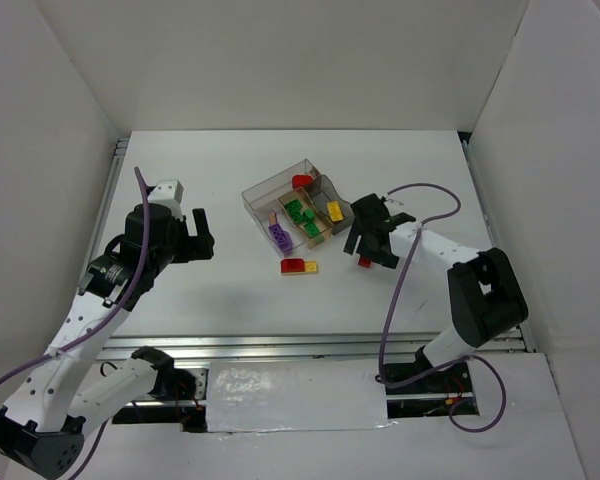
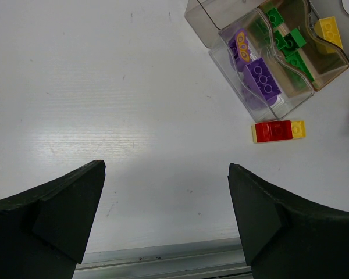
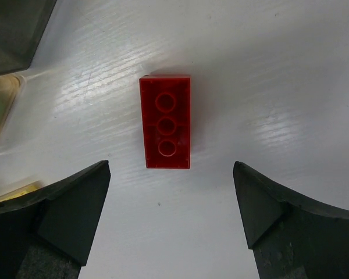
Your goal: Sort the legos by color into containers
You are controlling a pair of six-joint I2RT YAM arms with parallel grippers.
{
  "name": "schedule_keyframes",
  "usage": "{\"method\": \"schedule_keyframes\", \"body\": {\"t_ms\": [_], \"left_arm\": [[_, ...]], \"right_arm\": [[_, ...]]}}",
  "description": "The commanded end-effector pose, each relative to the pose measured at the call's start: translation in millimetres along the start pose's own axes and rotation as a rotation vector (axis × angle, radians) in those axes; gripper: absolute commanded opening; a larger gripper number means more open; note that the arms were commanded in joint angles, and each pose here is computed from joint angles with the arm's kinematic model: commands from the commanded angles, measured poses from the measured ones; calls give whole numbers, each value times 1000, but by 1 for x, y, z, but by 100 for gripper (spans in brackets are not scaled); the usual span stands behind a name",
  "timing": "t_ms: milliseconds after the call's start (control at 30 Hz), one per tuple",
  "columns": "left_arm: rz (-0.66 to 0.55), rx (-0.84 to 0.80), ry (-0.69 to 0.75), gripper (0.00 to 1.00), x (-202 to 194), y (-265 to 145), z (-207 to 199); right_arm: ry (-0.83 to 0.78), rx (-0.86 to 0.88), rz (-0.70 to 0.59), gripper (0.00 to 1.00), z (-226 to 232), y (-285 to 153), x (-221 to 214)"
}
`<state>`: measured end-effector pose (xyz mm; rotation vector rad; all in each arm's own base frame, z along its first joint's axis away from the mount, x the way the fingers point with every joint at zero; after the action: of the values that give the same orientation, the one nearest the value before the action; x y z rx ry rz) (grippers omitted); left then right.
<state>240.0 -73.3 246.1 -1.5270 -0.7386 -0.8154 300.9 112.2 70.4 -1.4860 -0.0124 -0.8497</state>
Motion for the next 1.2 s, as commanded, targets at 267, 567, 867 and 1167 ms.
{"method": "schedule_keyframes", "body": {"t_ms": [267,567,867,1167], "left_arm": [[-35,-4,0,100,7,-2,0],[-37,-9,1,99,7,-2,0],[-35,21,-7,99,7,-1,4],[-21,15,-7,100,4,3,3]], "right_arm": [[-30,24,157,68,-2,29,-4],[-7,135,69,0,15,0,23],[-21,432,-31,0,134,-65,92],[213,531,-61,5,259,-39,133]]}}
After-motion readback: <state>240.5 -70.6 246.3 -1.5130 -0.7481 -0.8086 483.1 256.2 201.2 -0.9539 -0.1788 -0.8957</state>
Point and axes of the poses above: each gripper's point midway between its finger pads, its own y axis out along the fingers, its own z axis along the line the jaws close on, x = y × z, the point moved 2 cm from there along -y, back along the fingers, and after that the axes turned 8 degrees about y, right-handed, at the moved point
